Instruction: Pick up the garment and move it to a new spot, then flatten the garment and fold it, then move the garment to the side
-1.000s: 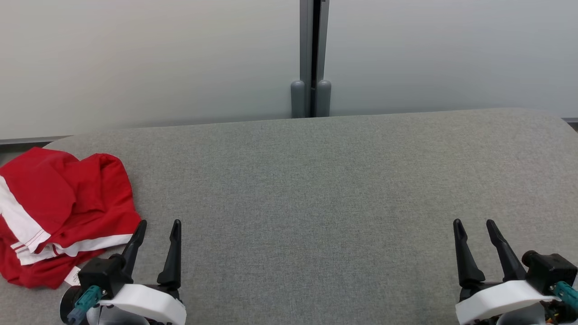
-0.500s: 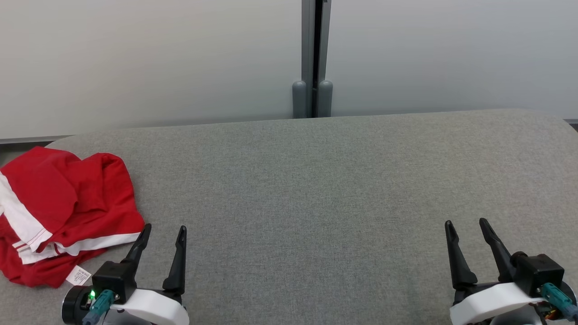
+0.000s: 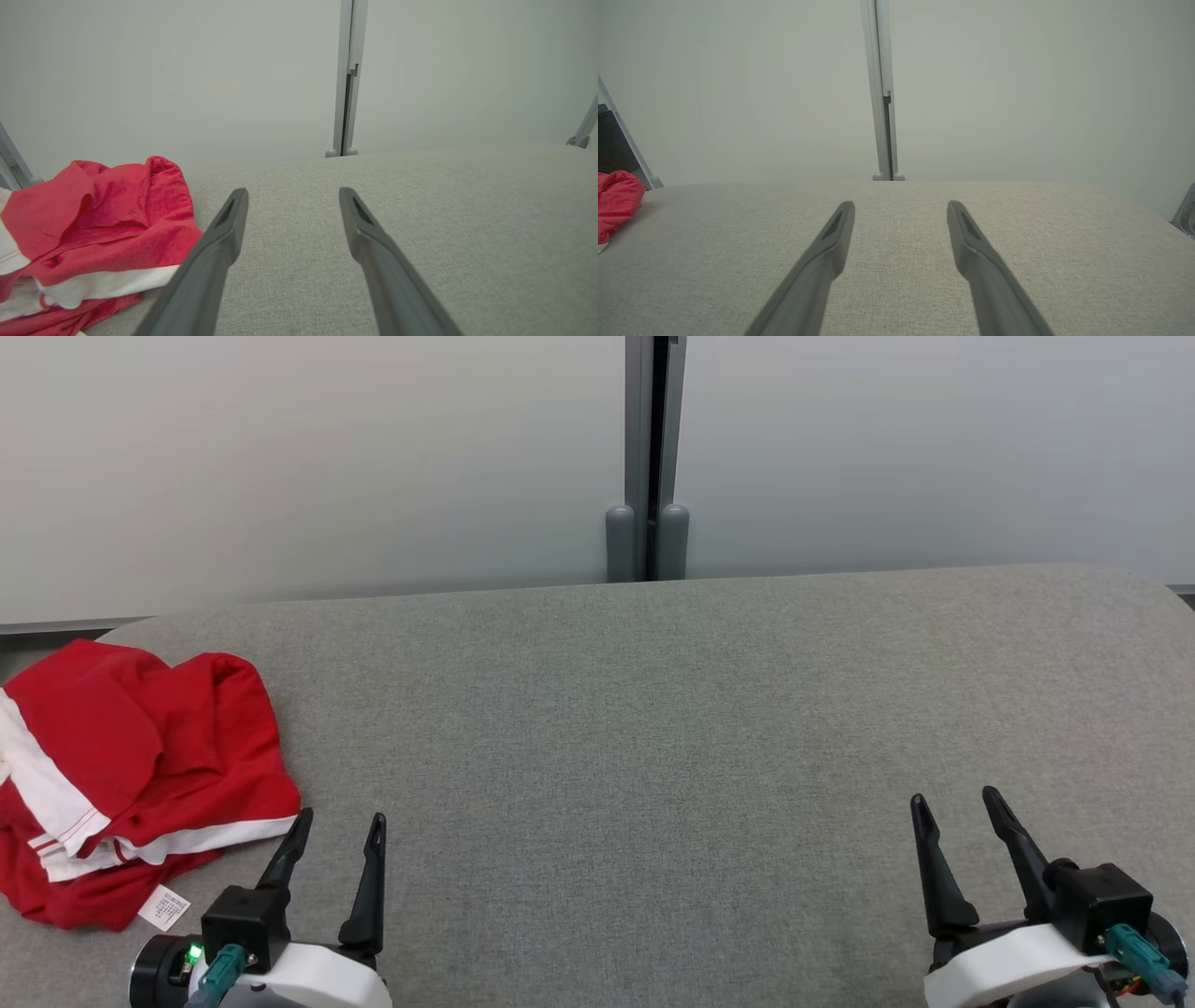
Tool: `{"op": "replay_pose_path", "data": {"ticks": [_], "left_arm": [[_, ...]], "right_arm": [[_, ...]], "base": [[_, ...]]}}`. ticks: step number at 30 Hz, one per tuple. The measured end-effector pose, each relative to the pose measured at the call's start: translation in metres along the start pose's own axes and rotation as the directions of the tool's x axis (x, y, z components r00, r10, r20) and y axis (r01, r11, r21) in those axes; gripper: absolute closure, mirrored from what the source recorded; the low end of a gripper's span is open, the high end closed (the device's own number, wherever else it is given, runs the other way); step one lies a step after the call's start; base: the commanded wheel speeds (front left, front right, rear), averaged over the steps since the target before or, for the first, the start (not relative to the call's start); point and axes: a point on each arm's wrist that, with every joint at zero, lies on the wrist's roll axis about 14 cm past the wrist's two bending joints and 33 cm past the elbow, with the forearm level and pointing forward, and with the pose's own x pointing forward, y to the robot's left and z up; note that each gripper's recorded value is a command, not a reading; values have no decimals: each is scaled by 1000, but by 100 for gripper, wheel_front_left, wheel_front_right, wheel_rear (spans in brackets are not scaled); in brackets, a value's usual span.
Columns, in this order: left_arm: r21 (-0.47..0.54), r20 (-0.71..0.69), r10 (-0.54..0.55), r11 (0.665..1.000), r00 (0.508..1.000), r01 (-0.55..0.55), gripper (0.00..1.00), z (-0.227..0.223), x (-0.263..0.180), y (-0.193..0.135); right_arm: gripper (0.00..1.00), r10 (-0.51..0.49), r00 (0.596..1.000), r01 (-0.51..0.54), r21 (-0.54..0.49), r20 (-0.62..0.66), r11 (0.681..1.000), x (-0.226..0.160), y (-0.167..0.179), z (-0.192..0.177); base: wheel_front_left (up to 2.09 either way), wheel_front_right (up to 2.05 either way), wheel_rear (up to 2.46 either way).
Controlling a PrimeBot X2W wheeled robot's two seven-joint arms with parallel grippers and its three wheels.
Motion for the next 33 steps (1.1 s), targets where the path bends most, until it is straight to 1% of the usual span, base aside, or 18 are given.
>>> {"op": "replay_pose_path", "data": {"ticks": [5, 10, 20, 27, 33], "left_arm": [[9, -6, 0, 1000, 1000, 0, 0, -2, 0, 0], [4, 0, 9, 1000, 1000, -9, 0, -1, 1, 2], [-11, 8, 37, 999, 999, -37, 0, 2, -1, 10], [-16, 30, 98, 995, 995, -98, 0, 9, -8, 28], [-8, 54, 187, 982, 981, -187, 0, 18, -23, 57]], "right_arm": [[0, 6, 1000, -6, -4, -2, 1000, 0, 1, -1], [0, 5, 1000, -5, 12, -2, 1000, 1, 1, -1], [0, 27, 1000, -27, 7, -10, 1000, 6, 5, -2], [0, 89, 996, -89, -8, -11, 996, 18, 21, 0], [0, 192, 981, -192, -14, 7, 981, 36, 54, 8]], "base": [[0, 0, 0], [0, 0, 0], [0, 0, 0], [0, 0, 0], [0, 0, 0]]}}
